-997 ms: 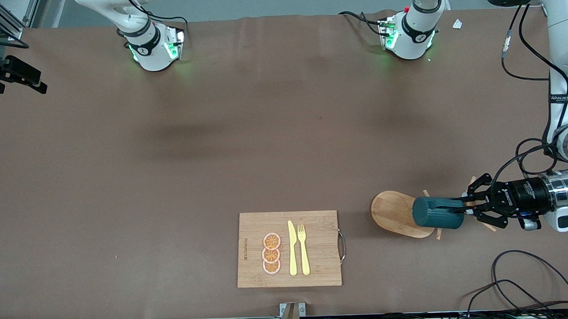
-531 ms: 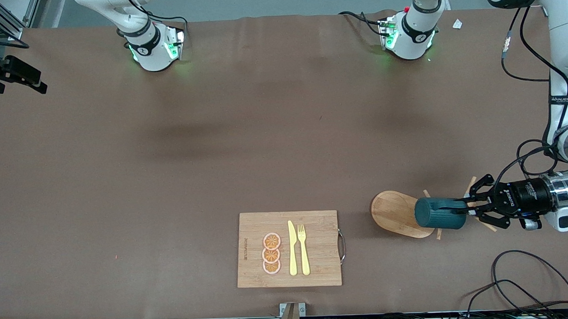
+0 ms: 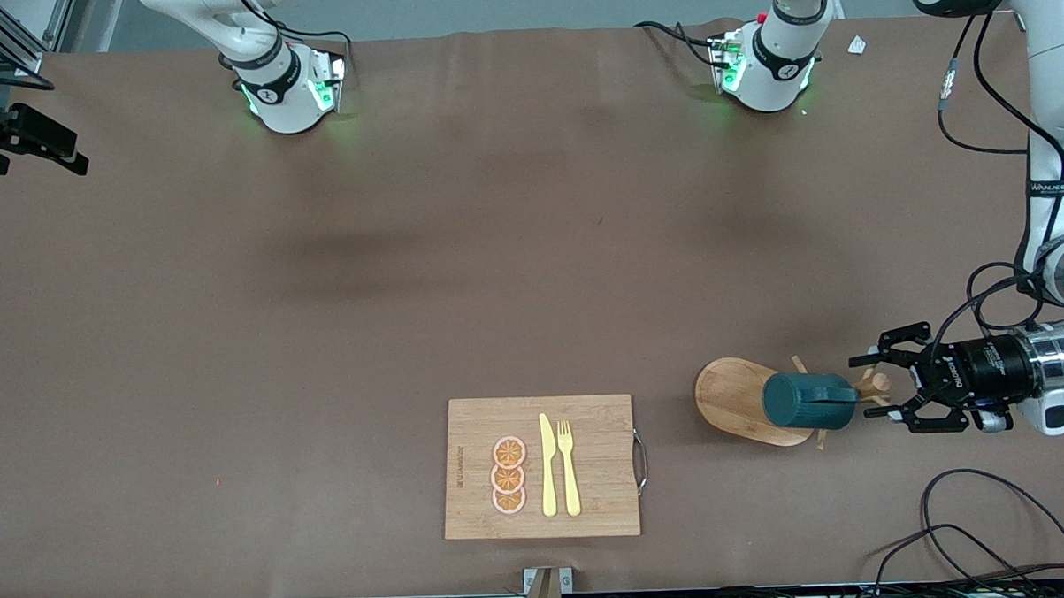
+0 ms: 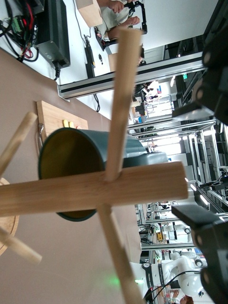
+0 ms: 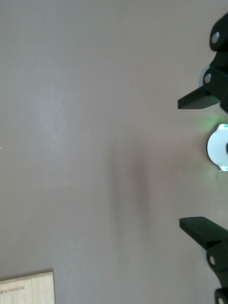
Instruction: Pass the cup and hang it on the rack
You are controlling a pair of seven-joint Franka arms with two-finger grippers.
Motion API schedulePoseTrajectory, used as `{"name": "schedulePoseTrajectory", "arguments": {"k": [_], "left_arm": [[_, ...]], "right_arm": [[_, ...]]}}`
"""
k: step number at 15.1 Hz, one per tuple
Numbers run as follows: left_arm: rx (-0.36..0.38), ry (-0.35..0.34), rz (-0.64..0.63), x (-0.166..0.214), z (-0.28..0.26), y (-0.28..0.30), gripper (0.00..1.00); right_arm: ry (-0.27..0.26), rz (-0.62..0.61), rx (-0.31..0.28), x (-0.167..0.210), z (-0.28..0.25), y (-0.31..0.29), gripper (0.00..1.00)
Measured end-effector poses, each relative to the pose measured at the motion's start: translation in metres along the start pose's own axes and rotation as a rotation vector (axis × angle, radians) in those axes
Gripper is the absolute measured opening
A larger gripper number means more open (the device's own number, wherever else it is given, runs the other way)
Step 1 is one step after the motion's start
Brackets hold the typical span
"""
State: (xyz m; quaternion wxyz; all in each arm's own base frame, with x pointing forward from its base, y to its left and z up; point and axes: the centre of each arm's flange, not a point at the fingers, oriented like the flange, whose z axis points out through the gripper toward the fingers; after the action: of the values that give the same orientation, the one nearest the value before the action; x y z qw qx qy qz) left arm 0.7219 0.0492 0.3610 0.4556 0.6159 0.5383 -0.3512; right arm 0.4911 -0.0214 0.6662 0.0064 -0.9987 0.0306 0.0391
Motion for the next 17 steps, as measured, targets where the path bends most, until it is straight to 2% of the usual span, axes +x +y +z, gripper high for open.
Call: {"name": "schedulePoseTrajectory", "arguments": {"k": [2,5,8,12,13,15,17], "left_arm": [[0.000,-0.001,0.023,-0.020,0.001,0.006,1.00],[0.022,0.019,0.060,-0.081,0.008,0.012,1.00],[0.069,0.091,0.128,-0.145,0.019,0.010,1.00],[0.196,0.281,0.297,-0.231,0.041,-0.009,1.00],[0.232,0.347,0.347,-0.254,0.048,-0.017,1.00],[0.326,0.536,0.460,-0.294,0.065,-0.033,1.00],[0.414,0.686,0.593,-0.320,0.083,-0.045,1.00]], "right_arm": [[-0.001,0.000,0.000,0.000,0.000,0.000,1.00],[-0.002,0.000,0.000,0.000,0.000,0.000,1.00],[-0.002,-0.001,0.000,0.000,0.000,0.000,1.00],[-0.002,-0.001,0.000,-0.001,0.000,0.000,1.00],[-0.002,-0.001,0.000,-0.001,0.000,0.000,1.00],[-0.002,0.000,0.000,-0.001,0.000,0.001,1.00],[-0.002,0.000,0.000,-0.001,0.000,0.001,1.00]]}}
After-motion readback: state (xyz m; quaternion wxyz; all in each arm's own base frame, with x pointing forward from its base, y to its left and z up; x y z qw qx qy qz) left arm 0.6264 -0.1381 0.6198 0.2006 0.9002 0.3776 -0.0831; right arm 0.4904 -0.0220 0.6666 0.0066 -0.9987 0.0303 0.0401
